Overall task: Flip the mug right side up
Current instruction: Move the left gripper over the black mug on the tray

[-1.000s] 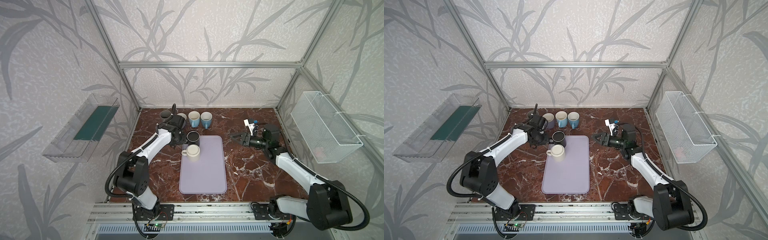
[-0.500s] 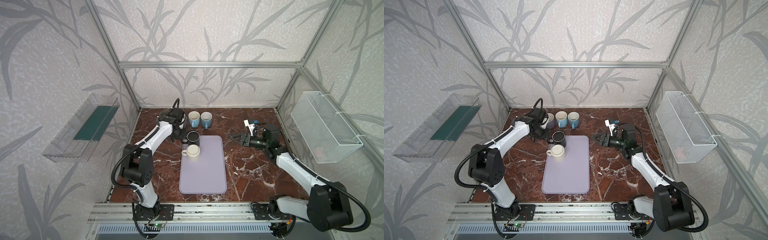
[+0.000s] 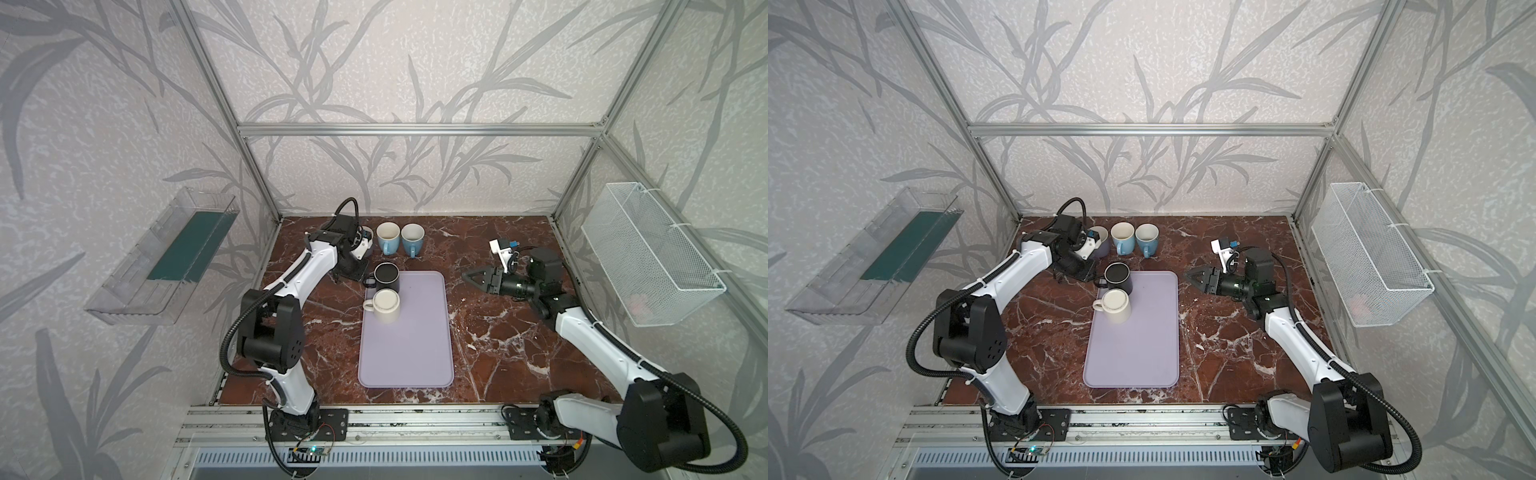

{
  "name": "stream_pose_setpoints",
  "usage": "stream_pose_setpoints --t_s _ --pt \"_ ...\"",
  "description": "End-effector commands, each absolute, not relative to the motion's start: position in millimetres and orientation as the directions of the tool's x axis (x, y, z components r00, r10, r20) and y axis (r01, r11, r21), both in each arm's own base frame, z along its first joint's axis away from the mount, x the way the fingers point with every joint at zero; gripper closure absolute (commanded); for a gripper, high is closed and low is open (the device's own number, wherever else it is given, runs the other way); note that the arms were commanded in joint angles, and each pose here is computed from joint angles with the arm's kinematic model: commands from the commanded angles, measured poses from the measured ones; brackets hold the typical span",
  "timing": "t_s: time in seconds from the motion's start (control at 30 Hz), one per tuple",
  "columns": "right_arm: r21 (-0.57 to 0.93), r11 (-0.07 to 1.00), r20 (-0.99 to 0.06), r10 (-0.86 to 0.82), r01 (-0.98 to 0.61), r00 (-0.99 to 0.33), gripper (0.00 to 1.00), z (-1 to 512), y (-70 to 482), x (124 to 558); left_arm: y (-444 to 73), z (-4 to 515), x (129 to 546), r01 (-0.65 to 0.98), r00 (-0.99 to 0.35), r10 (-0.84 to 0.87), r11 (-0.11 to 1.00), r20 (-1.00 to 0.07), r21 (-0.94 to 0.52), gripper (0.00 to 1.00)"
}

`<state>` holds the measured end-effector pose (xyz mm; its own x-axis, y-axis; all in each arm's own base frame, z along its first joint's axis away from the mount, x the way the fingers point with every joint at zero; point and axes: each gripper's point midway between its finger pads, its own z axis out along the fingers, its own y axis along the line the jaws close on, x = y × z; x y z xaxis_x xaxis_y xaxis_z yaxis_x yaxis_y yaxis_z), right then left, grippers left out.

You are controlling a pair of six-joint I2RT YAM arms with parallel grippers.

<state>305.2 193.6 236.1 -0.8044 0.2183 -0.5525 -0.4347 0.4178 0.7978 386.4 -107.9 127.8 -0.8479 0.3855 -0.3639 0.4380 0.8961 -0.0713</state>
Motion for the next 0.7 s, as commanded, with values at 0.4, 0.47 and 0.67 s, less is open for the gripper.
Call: stream_pose_setpoints --t_s 0.4,0.47,0.67 --pt "0.747 0.437 -0.622 0.193 -0.502 -0.759 0.40 262 192 303 -130 127 380 0.588 -0.760 0.469 0.792 -0.451 -0.167 0.67" --pt "0.745 0.442 -0.623 0.190 -0.500 -0.759 0.40 261 191 302 -128 129 383 0.588 -0.741 0.466 0.798 -0.484 -0.133 0.67" --pt "0.742 0.447 -0.625 0.189 -0.500 -0.758 0.40 259 190 301 -117 131 393 0.567 -0.708 0.463 0.823 -0.533 -0.038 0.65"
